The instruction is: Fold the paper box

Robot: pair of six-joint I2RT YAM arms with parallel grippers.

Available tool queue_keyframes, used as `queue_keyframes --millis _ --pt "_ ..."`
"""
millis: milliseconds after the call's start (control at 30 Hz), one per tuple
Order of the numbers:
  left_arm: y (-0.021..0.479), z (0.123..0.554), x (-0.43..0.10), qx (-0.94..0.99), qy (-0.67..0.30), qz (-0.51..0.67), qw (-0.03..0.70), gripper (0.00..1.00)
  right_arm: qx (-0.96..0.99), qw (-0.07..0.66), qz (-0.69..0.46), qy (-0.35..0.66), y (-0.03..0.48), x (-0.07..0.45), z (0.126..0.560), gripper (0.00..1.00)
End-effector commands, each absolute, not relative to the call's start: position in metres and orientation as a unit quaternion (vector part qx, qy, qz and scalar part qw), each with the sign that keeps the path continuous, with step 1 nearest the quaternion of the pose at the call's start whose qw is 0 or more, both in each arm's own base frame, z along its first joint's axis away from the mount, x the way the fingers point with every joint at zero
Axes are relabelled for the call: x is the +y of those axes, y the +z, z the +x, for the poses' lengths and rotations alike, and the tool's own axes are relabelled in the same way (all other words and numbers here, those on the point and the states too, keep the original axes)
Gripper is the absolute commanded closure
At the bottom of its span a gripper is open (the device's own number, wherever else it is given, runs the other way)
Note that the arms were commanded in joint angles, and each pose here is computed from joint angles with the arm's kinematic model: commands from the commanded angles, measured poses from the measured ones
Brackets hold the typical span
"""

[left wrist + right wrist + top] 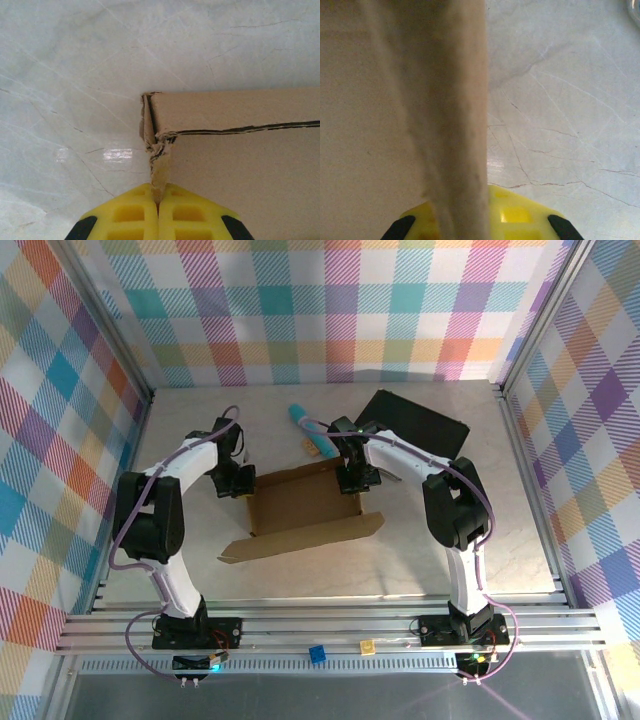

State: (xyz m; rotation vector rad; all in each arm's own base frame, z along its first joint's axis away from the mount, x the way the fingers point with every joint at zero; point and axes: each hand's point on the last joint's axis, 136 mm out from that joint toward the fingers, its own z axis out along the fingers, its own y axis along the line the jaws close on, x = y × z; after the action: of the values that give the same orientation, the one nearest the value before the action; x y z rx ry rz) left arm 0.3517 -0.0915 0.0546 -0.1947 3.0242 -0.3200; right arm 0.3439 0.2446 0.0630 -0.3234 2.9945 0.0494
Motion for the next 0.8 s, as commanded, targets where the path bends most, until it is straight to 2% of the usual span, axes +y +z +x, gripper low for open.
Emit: queue_keyframes --millis 0,67,200,333,567,767 --pt "0.056 0.345 -0.094 0.994 -0.071 -0.066 0.041 1.00 0.990 0.082 -0.107 0.048 0.071 0.262 0.355 1.00" --pt "0.060 0.345 -0.097 0.994 -0.071 -0.066 0.043 1.00 0.990 0.082 -0.107 0.047 0.071 0.262 0.355 1.00" --pt "0.069 0.345 -0.100 0.993 -0.081 -0.070 0.043 0.72 0.990 0.083 -0.109 0.045 0.071 0.261 0.355 1.00" --pt "0.089 0.348 -0.102 0.991 -0.095 -0.077 0.062 0.60 0.990 0.083 -0.108 0.044 0.071 0.260 0.355 1.00" --pt "0.153 0.358 -0.104 0.977 -0.124 -0.128 0.120 0.55 0.992 0.079 -0.091 0.043 0.070 0.259 0.356 1.00" --pt "0.213 0.350 -0.080 0.948 -0.106 -0.236 0.187 0.57 0.995 0.072 0.004 0.066 0.076 0.253 0.355 1.00"
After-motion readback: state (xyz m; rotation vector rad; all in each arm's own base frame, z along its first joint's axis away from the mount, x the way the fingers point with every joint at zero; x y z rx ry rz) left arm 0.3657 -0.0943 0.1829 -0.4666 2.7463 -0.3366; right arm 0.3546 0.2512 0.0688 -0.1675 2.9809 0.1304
